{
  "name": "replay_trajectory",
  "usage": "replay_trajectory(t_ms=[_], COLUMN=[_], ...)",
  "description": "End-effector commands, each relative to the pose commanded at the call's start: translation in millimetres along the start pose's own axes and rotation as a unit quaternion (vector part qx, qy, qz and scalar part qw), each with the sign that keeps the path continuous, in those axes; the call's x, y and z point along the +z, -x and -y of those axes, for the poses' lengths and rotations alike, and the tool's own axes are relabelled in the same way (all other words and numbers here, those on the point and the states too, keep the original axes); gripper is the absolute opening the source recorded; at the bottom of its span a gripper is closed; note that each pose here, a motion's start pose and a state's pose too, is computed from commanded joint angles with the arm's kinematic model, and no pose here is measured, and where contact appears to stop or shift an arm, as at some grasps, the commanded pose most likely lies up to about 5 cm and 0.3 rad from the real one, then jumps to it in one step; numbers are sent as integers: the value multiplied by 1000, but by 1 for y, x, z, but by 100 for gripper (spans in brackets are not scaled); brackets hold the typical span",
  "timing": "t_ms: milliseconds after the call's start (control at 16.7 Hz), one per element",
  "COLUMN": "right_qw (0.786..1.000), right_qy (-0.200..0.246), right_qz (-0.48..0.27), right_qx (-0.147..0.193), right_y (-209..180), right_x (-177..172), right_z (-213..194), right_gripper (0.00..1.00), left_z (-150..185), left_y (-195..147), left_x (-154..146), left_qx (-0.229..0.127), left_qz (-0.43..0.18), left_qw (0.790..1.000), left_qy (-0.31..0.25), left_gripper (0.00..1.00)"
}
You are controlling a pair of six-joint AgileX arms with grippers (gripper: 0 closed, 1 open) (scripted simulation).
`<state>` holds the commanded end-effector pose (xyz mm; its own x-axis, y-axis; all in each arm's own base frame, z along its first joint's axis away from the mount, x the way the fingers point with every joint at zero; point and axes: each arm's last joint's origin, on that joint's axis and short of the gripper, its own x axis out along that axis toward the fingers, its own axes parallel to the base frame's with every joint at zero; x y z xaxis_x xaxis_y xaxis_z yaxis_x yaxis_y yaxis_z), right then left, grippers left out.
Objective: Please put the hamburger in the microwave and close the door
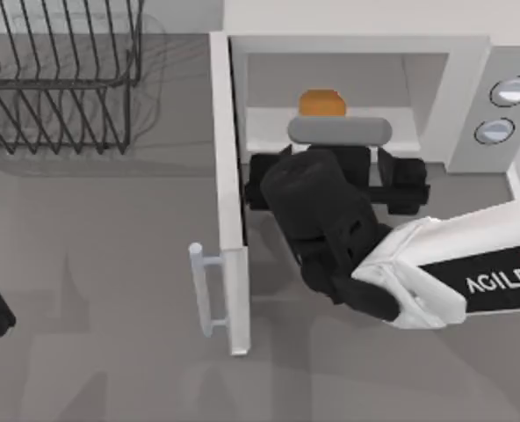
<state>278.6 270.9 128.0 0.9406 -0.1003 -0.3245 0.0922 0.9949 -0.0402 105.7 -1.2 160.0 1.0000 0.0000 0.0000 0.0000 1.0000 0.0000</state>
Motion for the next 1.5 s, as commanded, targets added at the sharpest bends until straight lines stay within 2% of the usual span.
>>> replay_trajectory(t_ms=[300,600,780,960,1200,1380,1500], right_qw=[1000,1000,1000,1000,999,998,995], right_qy=[-2,-2,-4,-13,-34,-49,-55], right_qz=[2,2,-1,-3,11,41,68], right_qx=[1,1,3,6,17,29,37], right_y=[18,18,18,24,52,89,115], right_x=[43,44,51,68,90,87,73], right_z=[5,5,20,58,135,196,230], right_gripper=[100,100,100,100,100,100,100], left_z=[0,0,0,0,0,0,0], left_y=[0,0,0,0,0,0,0], left_x=[0,0,0,0,0,0,0], left_qx=[0,0,0,0,0,0,0], left_qz=[0,0,0,0,0,0,0], left_qw=[1000,1000,1000,1000,1000,1000,1000], left_qy=[0,0,0,0,0,0,0], left_gripper=[100,100,100,100,100,100,100])
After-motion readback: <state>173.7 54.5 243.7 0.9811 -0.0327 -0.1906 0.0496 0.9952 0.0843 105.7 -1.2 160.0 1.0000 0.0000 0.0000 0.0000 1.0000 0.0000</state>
